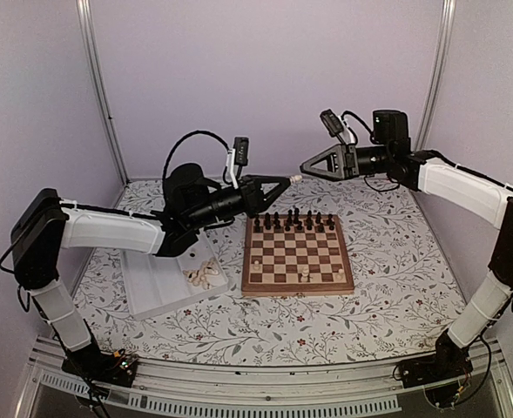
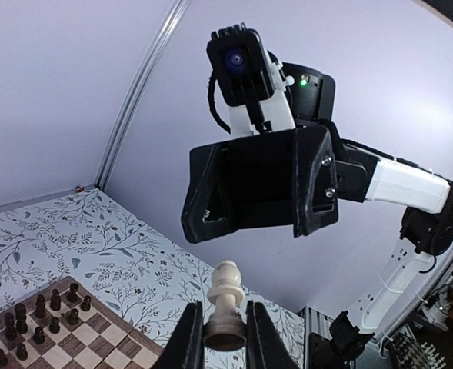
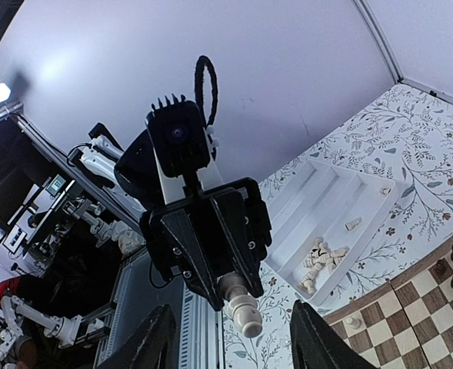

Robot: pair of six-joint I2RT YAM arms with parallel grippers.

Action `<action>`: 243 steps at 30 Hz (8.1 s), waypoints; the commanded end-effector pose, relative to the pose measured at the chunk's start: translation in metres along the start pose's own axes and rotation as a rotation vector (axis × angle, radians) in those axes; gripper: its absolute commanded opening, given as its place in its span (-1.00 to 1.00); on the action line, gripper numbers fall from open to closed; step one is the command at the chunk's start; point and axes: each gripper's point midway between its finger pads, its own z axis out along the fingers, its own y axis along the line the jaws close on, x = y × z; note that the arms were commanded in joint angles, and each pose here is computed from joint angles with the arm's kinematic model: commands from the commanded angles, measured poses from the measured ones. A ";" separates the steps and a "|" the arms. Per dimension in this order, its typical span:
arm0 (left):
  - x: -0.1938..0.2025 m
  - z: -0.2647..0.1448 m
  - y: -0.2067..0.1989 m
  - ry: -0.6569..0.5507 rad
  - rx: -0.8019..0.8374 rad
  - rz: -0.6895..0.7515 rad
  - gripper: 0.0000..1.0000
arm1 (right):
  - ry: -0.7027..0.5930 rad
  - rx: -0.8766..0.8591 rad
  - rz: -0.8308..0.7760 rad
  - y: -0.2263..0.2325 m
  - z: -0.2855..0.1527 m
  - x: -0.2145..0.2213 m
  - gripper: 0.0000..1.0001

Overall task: Set up the chess pieces on the board
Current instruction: Place the chess piece on the chessboard, then pick up the chess piece from the storage box.

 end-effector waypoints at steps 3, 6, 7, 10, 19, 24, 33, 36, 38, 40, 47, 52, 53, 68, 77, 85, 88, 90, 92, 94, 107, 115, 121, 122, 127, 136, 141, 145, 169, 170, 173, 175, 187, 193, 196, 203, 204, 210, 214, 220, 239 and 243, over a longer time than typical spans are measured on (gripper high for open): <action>-0.011 0.005 -0.019 -0.050 0.069 0.002 -0.77 | 0.008 -0.018 0.028 -0.003 0.009 0.009 0.05; -0.011 0.005 -0.022 -0.054 0.078 0.002 -0.77 | 0.011 -0.024 0.022 -0.002 0.012 0.011 0.04; -0.010 0.006 -0.023 -0.052 0.080 0.001 -0.77 | 0.013 -0.030 0.022 -0.002 0.014 0.012 0.02; -0.008 0.008 -0.024 -0.047 0.086 -0.001 -0.77 | 0.021 -0.052 0.015 0.005 0.018 0.014 -0.09; -0.007 0.010 -0.029 -0.048 0.093 0.000 -0.77 | 0.030 -0.086 0.013 0.015 0.021 0.020 -0.43; -0.005 0.010 -0.030 -0.047 0.091 0.002 -0.76 | 0.028 -0.087 0.009 0.017 0.021 0.021 -0.52; -0.006 0.012 -0.032 -0.050 0.089 0.007 -0.74 | 0.028 -0.095 0.004 0.021 0.021 0.022 -0.77; -0.005 0.012 -0.031 -0.046 0.077 0.006 -0.68 | 0.026 -0.097 -0.005 0.023 0.020 0.021 -0.93; -0.004 0.012 -0.026 -0.041 0.046 0.007 -0.53 | 0.023 -0.095 -0.019 0.024 0.019 0.020 -1.00; -0.003 0.012 -0.019 -0.030 -0.001 0.008 -0.33 | 0.023 -0.084 -0.029 0.026 0.017 0.017 -1.00; -0.009 -0.012 -0.015 0.086 -0.128 0.206 0.06 | 0.018 0.142 -0.138 -0.004 -0.014 0.006 -1.00; -0.035 -0.041 0.006 0.167 -0.355 0.474 0.34 | 0.108 0.352 -0.328 -0.024 -0.034 0.019 -1.00; -0.047 -0.051 0.017 0.148 -0.453 0.516 0.53 | 0.135 0.382 -0.350 -0.028 -0.037 0.025 -1.00; -0.038 -0.107 0.134 0.318 -0.885 0.698 0.66 | 0.527 0.598 -0.456 -0.061 -0.087 0.136 -1.00; -0.009 -0.099 0.149 0.458 -0.738 0.470 0.56 | 0.647 0.610 -0.466 -0.083 -0.069 0.155 -1.00; 0.000 -0.101 0.157 0.490 -0.757 0.330 0.69 | 0.788 0.602 -0.408 -0.106 -0.053 0.188 -0.99; 0.005 -0.105 0.170 0.507 -0.771 0.256 0.73 | 0.827 0.602 -0.392 -0.113 -0.051 0.200 -0.97; 0.007 -0.104 0.173 0.511 -0.761 0.221 0.73 | 0.833 0.601 -0.383 -0.116 -0.048 0.204 -0.97; 0.009 -0.103 0.173 0.515 -0.743 0.198 0.73 | 0.841 0.598 -0.371 -0.119 -0.045 0.208 -0.97; 0.010 -0.103 0.173 0.516 -0.738 0.195 0.73 | 0.853 0.593 -0.360 -0.122 -0.042 0.214 -0.96; 0.012 -0.106 0.179 0.536 -0.759 0.213 0.69 | 0.885 0.552 -0.341 -0.125 -0.024 0.236 -0.95; 0.013 -0.105 0.179 0.541 -0.756 0.209 0.68 | 0.885 0.538 -0.345 -0.126 -0.014 0.239 -0.94; 0.013 -0.105 0.179 0.543 -0.757 0.211 0.68 | 0.883 0.534 -0.348 -0.129 -0.009 0.241 -0.94; 0.014 -0.105 0.179 0.544 -0.756 0.212 0.68 | 0.886 0.533 -0.348 -0.130 -0.008 0.242 -0.94; 0.015 -0.105 0.180 0.551 -0.757 0.211 0.67 | 0.882 0.541 -0.347 -0.135 -0.006 0.241 -0.93; 0.020 -0.104 0.181 0.567 -0.750 0.202 0.67 | 0.876 0.536 -0.334 -0.138 -0.002 0.242 -0.91; 0.023 -0.104 0.182 0.578 -0.746 0.199 0.67 | 0.874 0.534 -0.327 -0.138 -0.001 0.243 -0.87; 0.025 -0.103 0.183 0.584 -0.742 0.195 0.66 | 0.870 0.534 -0.325 -0.138 -0.001 0.243 -0.81; 0.034 -0.117 0.190 0.678 -0.861 0.209 0.64 | 0.826 0.533 -0.382 -0.096 -0.018 0.217 -0.09; 0.034 -0.121 0.189 0.691 -0.876 0.197 0.64 | 0.816 0.532 -0.392 -0.091 -0.020 0.213 -0.07; 0.037 -0.142 0.182 0.728 -0.895 0.168 0.68 | 0.774 0.533 -0.405 -0.081 -0.027 0.202 -0.04; 0.038 -0.163 0.183 0.741 -0.939 0.124 0.54 | 0.743 0.542 -0.401 -0.078 -0.034 0.196 -0.04; 0.112 -0.251 0.222 1.063 -1.242 -0.209 -0.02 | 0.657 0.557 -0.410 -0.079 -0.042 0.181 -0.03; 0.143 -0.245 0.224 1.119 -1.176 -0.298 -0.02 | 0.651 0.561 -0.424 -0.077 -0.045 0.187 -0.03; 0.147 -0.246 0.229 1.127 -1.198 -0.300 -0.02 | 0.646 0.562 -0.423 -0.076 -0.046 0.190 -0.04; 0.150 -0.244 0.243 1.130 -1.206 -0.287 -0.17 | 0.642 0.564 -0.416 -0.074 -0.048 0.195 -0.04; 0.150 -0.244 0.245 1.130 -1.212 -0.286 -0.19 | 0.640 0.565 -0.418 -0.074 -0.048 0.194 -0.04; 0.148 -0.245 0.257 1.097 -1.239 -0.290 -0.28 | 0.639 0.566 -0.409 -0.075 -0.048 0.195 -0.04; 0.150 -0.245 0.263 1.100 -1.244 -0.286 -0.39 | 0.642 0.568 -0.403 -0.077 -0.048 0.196 -0.04; 0.160 -0.248 0.268 1.135 -1.243 -0.284 -0.59 | 0.649 0.568 -0.392 -0.080 -0.047 0.197 -0.04; 0.048 -0.150 0.121 0.780 -0.712 0.140 -0.92 | 0.344 0.310 -0.375 -0.033 0.011 0.069 -0.04; 0.050 -0.119 0.077 0.727 -0.539 0.214 -0.88 | 0.304 0.118 -0.260 -0.021 0.038 0.054 -0.05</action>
